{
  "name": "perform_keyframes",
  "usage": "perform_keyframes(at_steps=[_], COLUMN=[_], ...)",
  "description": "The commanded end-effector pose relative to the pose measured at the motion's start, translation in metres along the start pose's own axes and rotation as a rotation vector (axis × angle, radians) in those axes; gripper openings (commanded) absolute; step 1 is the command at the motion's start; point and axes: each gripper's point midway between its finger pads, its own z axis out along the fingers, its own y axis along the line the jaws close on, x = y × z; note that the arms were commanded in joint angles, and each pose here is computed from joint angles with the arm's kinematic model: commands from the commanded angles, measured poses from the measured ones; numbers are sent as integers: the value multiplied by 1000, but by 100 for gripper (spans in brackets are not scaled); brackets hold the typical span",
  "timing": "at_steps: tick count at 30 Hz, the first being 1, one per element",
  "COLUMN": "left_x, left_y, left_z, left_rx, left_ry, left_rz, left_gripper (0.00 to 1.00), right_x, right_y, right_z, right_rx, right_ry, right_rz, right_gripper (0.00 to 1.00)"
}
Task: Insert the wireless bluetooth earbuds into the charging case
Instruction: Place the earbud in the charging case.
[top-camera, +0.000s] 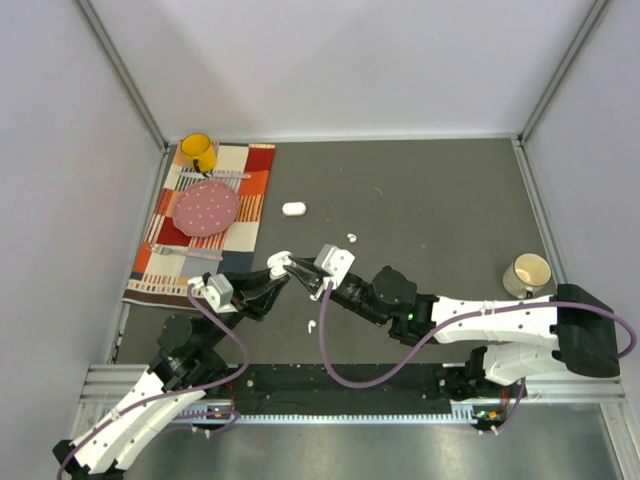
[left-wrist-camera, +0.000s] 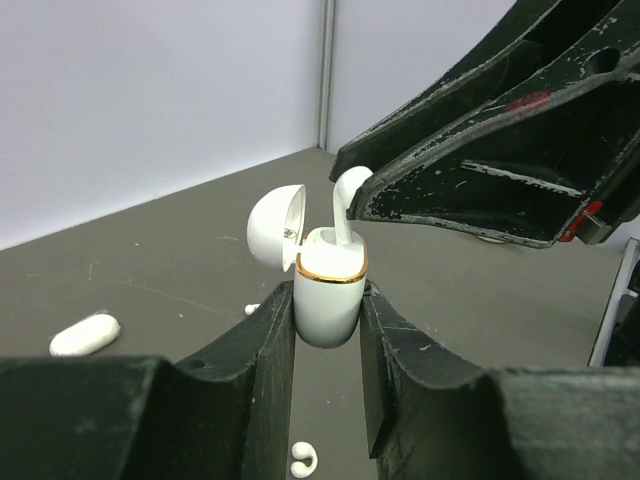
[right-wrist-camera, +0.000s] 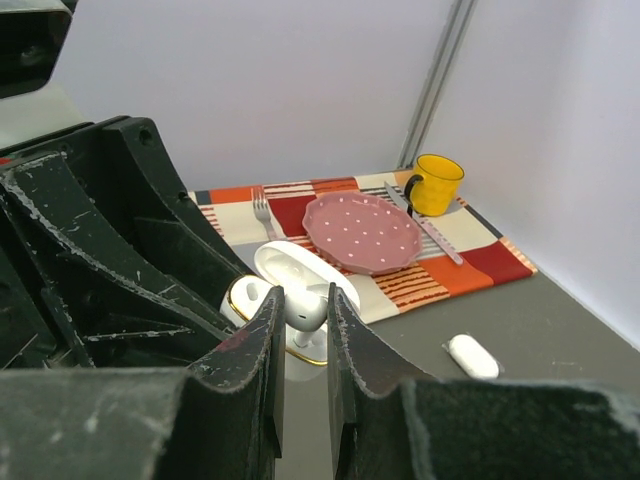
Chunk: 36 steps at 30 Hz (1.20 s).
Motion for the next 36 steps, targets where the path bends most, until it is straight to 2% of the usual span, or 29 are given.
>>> perform_keyframes(at_steps=[1, 11, 36], left_x=[-33, -32, -32], left_y=[5, 5, 0], left_z=[1, 1, 0], left_rx=[-37, -31, -1], left_ry=[-128, -128, -141], left_rz=[4, 8, 27], left_gripper=[0, 0, 0], right_x=[-4, -5, -17], right_y=[13, 0, -12], right_z=[3, 5, 10], right_rx=[-40, 37, 103], right_ry=[16, 19, -14], right_rz=[-8, -21, -16], right_gripper=[0, 0, 0])
